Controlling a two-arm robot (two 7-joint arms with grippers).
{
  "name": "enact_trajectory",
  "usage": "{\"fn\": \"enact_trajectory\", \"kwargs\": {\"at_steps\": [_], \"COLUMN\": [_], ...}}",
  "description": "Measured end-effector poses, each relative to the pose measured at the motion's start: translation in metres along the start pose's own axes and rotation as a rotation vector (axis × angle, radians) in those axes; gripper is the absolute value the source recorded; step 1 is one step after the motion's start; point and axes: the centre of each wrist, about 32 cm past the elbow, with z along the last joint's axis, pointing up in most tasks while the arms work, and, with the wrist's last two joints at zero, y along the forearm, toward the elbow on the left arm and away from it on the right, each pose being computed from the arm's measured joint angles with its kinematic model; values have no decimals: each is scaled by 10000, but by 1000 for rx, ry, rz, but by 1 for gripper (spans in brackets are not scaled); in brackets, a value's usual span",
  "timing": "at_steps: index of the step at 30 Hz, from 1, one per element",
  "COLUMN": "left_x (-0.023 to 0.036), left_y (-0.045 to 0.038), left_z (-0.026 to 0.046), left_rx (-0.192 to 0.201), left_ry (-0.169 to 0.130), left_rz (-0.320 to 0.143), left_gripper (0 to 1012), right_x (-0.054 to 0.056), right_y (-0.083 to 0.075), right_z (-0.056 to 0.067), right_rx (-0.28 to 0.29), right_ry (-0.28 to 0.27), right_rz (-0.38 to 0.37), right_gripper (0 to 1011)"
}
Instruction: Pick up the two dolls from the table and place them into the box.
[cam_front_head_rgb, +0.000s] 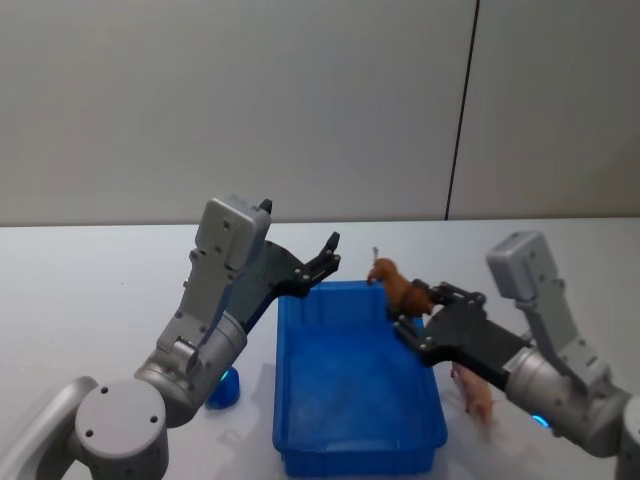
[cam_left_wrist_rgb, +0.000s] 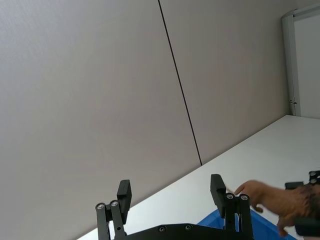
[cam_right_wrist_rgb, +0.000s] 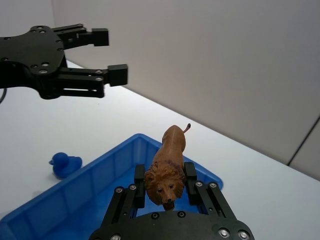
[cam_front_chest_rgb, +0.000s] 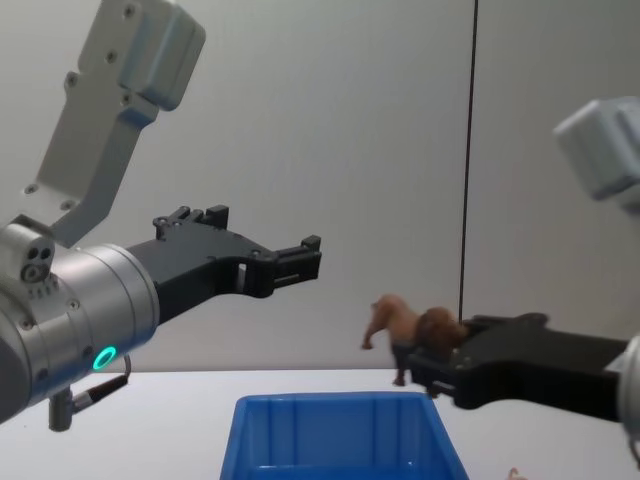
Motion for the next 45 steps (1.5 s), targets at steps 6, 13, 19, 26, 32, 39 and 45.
{"fn": "enact_trajectory", "kwargs": {"at_steps": [6, 13, 19, 26, 32, 39, 45], "left_x": [0, 0, 0, 0, 0, 0, 0], "left_y": [0, 0, 0, 0, 0, 0, 0], "left_z": [0, 0, 0, 0, 0, 0, 0], "left_rx": [0, 0, 0, 0, 0, 0, 0], "left_ry": [0, 0, 0, 0, 0, 0, 0], "left_rz": [0, 0, 0, 0, 0, 0, 0], "left_gripper": [1001, 1001, 1001, 1001, 1001, 1001, 1001], "right_x": [-42, -27, 31, 143, 217, 264, 290], "right_y": [136, 196, 169, 31, -142, -296, -422], "right_z": [21, 26, 25, 4, -53, -119, -200], "right_rx": [-22, -41, -43, -48, -72, -111, -167], "right_ry": [16, 24, 24, 29, 35, 43, 54], "right_rz": [38, 41, 18, -31, -67, -89, -98], "right_gripper": [605, 840, 970, 1001, 1001, 1001, 1001]}}
